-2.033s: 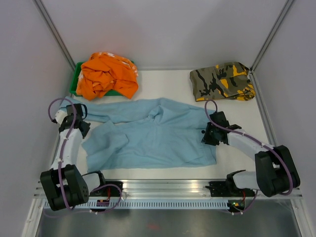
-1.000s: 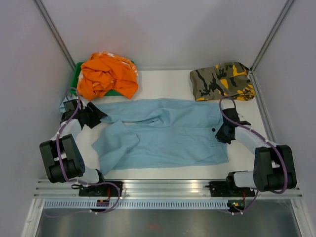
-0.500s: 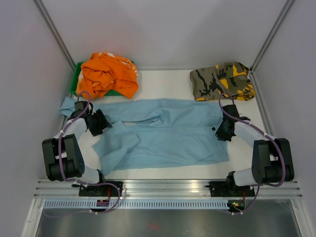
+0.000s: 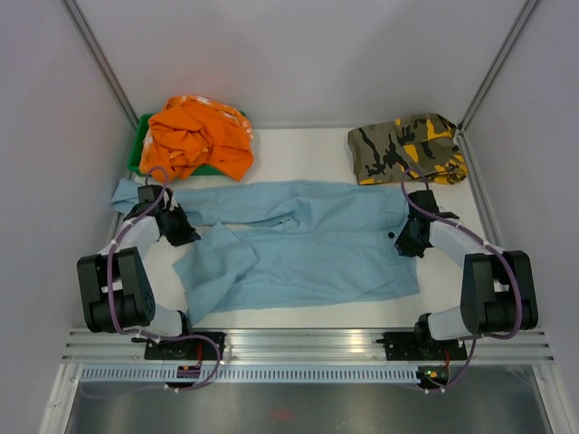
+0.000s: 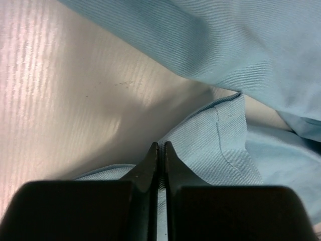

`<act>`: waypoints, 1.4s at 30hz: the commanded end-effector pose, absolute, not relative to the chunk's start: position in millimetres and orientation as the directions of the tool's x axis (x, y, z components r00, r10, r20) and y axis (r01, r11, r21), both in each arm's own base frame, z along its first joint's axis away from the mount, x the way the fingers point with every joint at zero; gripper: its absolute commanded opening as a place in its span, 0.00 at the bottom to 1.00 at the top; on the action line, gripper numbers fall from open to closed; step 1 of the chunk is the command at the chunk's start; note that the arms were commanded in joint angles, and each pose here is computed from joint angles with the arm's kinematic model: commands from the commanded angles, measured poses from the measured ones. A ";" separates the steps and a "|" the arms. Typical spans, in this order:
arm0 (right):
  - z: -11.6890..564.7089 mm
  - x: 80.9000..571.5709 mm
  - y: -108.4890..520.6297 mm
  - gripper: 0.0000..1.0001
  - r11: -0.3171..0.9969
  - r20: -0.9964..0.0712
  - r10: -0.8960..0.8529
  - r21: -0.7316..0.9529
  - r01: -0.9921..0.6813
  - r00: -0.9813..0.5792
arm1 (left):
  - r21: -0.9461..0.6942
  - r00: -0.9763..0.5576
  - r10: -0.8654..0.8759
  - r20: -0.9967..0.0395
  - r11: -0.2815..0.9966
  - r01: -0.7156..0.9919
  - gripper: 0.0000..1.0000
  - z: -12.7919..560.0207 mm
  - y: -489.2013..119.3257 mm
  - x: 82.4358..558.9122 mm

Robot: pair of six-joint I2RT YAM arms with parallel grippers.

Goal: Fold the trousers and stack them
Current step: Flatten the trousers out

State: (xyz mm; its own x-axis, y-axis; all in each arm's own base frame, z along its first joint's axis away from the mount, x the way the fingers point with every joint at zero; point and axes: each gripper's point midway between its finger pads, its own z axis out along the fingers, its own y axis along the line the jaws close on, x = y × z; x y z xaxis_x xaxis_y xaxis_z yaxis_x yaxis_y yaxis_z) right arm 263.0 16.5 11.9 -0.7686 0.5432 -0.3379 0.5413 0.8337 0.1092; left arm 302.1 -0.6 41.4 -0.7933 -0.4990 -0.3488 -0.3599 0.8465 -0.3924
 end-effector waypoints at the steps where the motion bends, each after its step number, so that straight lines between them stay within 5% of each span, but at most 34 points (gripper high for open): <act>1: 3.9 262.3 3.6 0.00 0.821 -0.358 0.549 0.063 0.567 -0.755 | -0.313 -0.776 -0.488 -0.401 0.868 -0.384 0.02 53.7 16.4 306.8; 8: 13.5 258.5 -31.8 0.00 0.741 -0.387 0.637 0.069 0.668 -0.667 | -0.055 -0.441 -0.608 -0.660 0.624 -0.779 0.02 146.4 133.3 283.3; 15: 15.7 262.0 -69.5 0.00 0.653 -0.426 0.705 0.075 0.754 -0.567 | -0.033 -0.161 -0.694 -0.702 0.258 -0.966 0.02 148.5 226.8 232.6; 22: 15.3 255.0 -103.6 0.00 0.590 -0.433 0.749 0.091 0.802 -0.502 | -0.038 -0.123 -0.630 -0.767 0.237 -0.971 0.02 158.7 259.7 235.5; 27: 54.0 288.1 -79.8 0.08 0.738 -0.478 0.659 0.264 0.621 -0.580 | 0.034 -0.121 -0.642 -0.757 0.147 -0.989 0.02 156.3 264.4 217.7; 29: 71.9 290.9 -72.2 0.36 0.776 -0.513 0.618 0.278 0.566 -0.596 | 0.033 -0.073 -0.624 -0.778 0.076 -0.997 0.16 164.3 266.4 207.3; 31: 86.2 294.4 -59.8 0.62 0.823 -0.545 0.556 0.259 0.505 -0.627 | 0.001 -0.019 -0.609 -0.793 0.029 -1.000 0.65 175.7 265.1 200.6; 32: 87.9 293.2 -51.1 0.67 0.841 -0.544 0.534 0.257 0.477 -0.648 | -0.048 0.016 -0.585 -0.811 0.039 -0.998 0.91 191.0 263.4 201.4; 33: 90.7 294.4 -42.5 0.72 0.858 -0.550 0.508 0.258 0.444 -0.662 | -0.092 0.015 -0.592 -0.806 0.101 -0.991 0.99 198.3 258.9 211.5; 37: 85.8 292.0 1.2 0.78 0.936 -0.557 0.352 0.211 0.281 -0.753 | -0.353 0.048 -0.627 -0.777 0.372 -0.859 1.00 257.4 228.7 270.9; 42: 55.3 285.3 -1.0 0.78 0.944 -0.485 0.321 0.095 0.316 -0.813 | -0.465 -0.124 -0.638 -0.760 0.667 -0.582 1.00 302.3 140.7 325.9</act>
State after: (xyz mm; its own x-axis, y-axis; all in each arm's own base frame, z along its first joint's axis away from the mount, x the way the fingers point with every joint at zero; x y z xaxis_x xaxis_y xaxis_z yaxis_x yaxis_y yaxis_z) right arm 289.3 10.8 70.1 -0.7806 0.3439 -0.5219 0.2862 0.9390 0.1907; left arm 290.2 204.1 263.9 -0.0118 -0.6396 -0.7686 -0.8176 0.4487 -0.3609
